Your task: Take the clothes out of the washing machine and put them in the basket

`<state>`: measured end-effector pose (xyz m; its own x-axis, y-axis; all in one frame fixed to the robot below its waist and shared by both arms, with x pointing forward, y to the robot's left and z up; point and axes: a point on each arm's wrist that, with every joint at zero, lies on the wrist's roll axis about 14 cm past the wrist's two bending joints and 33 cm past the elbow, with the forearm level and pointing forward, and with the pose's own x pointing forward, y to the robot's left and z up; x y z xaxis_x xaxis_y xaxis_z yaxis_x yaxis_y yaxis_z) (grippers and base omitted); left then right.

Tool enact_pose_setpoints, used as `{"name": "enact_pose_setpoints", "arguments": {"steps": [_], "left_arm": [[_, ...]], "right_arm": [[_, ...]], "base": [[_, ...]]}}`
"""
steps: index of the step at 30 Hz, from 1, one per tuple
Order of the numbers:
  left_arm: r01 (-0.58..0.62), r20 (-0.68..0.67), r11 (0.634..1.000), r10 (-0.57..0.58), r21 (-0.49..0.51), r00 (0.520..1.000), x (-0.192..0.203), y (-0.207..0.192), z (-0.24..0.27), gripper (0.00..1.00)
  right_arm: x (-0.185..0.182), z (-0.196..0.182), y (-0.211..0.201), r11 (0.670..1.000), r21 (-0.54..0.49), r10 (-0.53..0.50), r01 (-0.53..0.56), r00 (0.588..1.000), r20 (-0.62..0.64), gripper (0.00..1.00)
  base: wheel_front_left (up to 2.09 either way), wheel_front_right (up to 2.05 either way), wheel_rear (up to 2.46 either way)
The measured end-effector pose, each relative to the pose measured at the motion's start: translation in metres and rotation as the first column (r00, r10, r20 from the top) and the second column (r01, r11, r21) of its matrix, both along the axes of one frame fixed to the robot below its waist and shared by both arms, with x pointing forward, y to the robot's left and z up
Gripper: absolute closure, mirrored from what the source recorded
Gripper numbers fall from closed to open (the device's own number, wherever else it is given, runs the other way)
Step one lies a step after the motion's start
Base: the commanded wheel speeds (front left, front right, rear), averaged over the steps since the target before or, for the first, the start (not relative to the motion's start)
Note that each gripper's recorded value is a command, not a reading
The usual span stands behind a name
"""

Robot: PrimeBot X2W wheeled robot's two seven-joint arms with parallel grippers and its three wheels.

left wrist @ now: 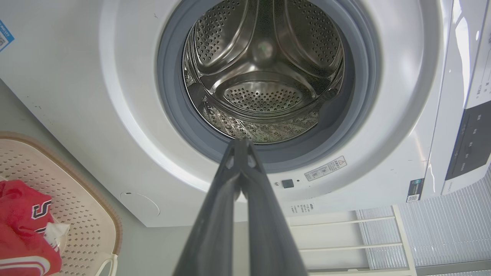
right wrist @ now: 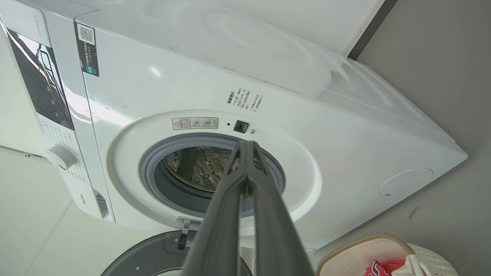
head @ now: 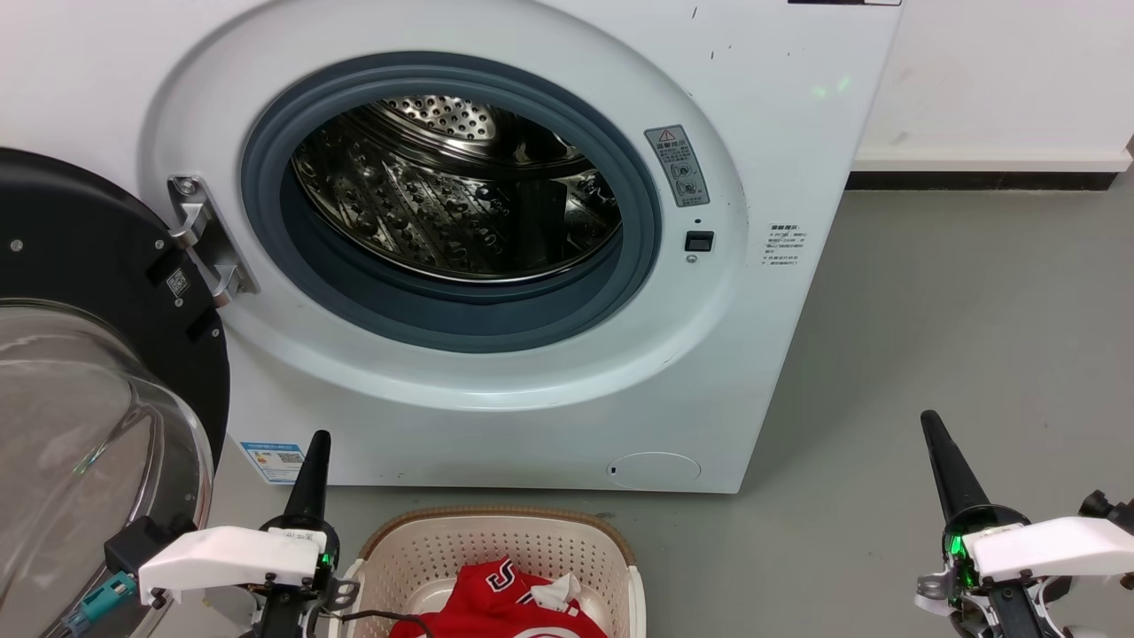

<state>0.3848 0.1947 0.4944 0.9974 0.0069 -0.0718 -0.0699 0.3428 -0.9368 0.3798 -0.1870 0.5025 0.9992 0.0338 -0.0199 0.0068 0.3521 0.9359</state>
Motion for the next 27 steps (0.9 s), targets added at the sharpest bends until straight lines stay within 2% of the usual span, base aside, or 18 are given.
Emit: {"name": "enact_pose_setpoints", "arguments": {"steps": [27], "left_arm": [[-0.001,0.035,0.975,0.009,-0.224,0.999,0.0021,0.0034,0.0061,1.00]], "right_arm": [[0.0049,0.0007,-0.0088,0.973,0.229,-0.026,0.027,1.000,-0.005,1.00]], "base": [[0.00,0.00,0.00]]}}
